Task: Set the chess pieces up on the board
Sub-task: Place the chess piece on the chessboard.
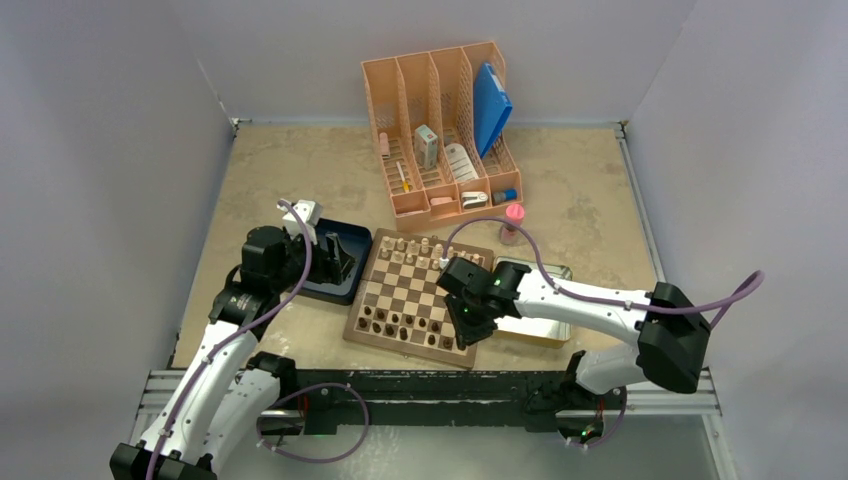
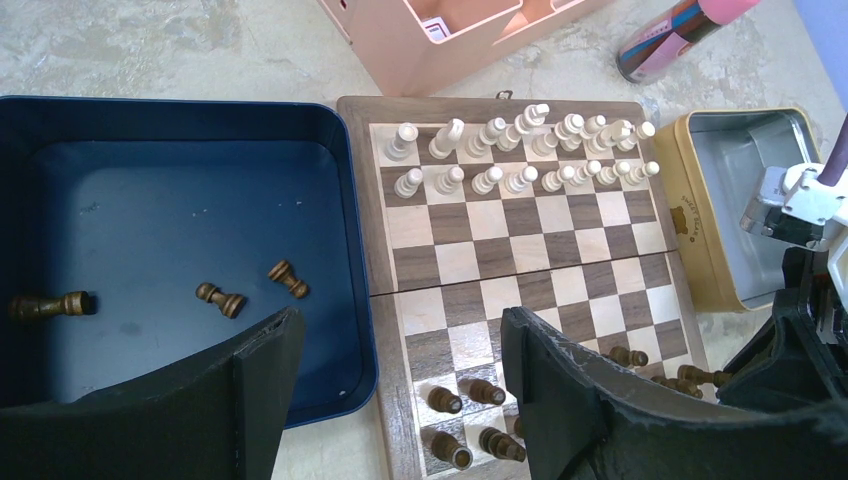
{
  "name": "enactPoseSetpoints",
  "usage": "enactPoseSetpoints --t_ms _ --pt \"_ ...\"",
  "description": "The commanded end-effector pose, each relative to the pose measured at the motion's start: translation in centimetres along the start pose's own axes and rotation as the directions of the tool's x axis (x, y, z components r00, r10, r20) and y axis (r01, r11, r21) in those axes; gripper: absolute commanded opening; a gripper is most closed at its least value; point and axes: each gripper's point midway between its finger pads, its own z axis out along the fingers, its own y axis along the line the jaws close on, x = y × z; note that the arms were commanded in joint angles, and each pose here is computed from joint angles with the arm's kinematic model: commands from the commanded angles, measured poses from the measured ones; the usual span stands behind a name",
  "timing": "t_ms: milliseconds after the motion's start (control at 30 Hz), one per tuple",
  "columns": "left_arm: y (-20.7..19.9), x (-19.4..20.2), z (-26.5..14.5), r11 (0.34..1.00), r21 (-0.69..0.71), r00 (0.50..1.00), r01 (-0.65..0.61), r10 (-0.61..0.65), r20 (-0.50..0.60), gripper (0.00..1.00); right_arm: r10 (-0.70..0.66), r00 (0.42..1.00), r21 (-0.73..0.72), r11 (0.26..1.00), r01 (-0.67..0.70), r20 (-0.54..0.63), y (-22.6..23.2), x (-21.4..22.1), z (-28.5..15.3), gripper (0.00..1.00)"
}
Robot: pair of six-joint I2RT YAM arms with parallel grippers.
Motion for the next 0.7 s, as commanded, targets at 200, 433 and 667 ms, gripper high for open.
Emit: enactPoseSetpoints --t_ms 200,433,667 --pt "-0.54 -2.33 -0.34 1.0 0.003 0.998 -0.016 0.016 0.06 0.72 -0.029 0.999 0.004 1.0 0.029 0.016 0.07 -0.7 -0.06 0.2" --pt "-0.44 -2.38 -0.42 1.0 -0.004 0.998 -0.016 0.016 0.066 0.71 -0.041 0.999 0.013 0.999 0.04 0.011 -0.14 -0.58 -0.34 0.18" --pt "-0.48 -2.19 -0.31 1.0 0.002 0.998 -0.016 0.016 0.059 0.71 -0.034 0.999 0.022 0.999 0.033 0.028 -0.31 -0.76 -0.99 0.17"
